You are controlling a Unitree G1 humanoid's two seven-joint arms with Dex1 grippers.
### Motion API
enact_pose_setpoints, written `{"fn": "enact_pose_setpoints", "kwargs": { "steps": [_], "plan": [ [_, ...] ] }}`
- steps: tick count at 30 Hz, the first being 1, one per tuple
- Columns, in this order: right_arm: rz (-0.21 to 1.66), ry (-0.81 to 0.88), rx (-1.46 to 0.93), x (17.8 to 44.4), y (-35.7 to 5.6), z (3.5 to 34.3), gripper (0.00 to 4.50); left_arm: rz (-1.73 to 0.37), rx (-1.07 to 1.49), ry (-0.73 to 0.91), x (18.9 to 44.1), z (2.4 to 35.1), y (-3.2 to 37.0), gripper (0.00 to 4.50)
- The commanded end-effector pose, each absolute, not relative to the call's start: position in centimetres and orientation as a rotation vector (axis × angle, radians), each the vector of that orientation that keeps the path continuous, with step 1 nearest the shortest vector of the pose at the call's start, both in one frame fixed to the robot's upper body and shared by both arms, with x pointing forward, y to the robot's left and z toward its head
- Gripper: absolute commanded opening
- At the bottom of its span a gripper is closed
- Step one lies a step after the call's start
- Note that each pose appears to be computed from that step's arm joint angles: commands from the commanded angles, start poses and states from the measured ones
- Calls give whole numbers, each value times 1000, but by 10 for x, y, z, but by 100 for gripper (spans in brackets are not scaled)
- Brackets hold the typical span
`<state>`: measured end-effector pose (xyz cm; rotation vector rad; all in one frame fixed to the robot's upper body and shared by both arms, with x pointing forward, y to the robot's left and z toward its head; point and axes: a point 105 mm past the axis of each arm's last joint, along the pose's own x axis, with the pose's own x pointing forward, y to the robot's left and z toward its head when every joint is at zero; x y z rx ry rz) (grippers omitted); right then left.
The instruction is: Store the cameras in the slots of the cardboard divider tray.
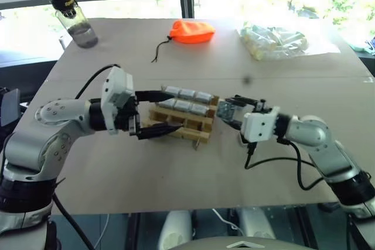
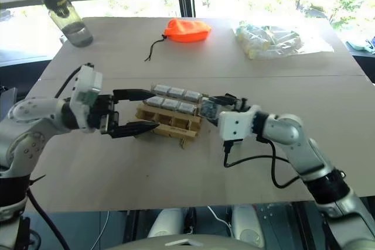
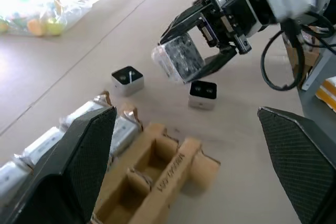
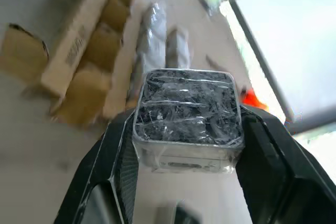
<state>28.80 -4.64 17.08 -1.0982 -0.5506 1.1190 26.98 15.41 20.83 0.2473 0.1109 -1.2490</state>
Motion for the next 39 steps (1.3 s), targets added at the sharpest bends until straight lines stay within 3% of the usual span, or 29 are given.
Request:
{"fn": "enact_pose_setpoints", "kwargs": {
  "steps": [1, 4, 7, 21, 25, 29, 31, 39],
  "plan": [
    [1161, -697, -1222, 288, -31, 171, 198, -1256, 266, 132, 275, 204, 152, 450],
    [1174, -910, -1346, 293, -8, 179, 198, -1257, 286, 173, 290, 200, 149, 450],
    [1178, -1017, -1370, 297, 4, 184, 198, -1268, 351, 242, 298, 196, 151, 450],
    [1196, -1150, -1423, 299, 20, 175, 198, -1347, 299, 296, 294, 203, 150, 450],
    [1185, -1160, -1424, 300, 20, 179, 198, -1356, 308, 296, 296, 203, 148, 349],
    [1185, -1160, -1422, 300, 19, 179, 198, -1377, 304, 300, 295, 204, 145, 140],
    [1184, -1160, -1416, 300, 20, 180, 198, -1377, 311, 305, 295, 202, 144, 66],
    [1170, -1177, -1398, 297, 24, 187, 198, -1419, 337, 359, 290, 192, 143, 66]
  ]
}}
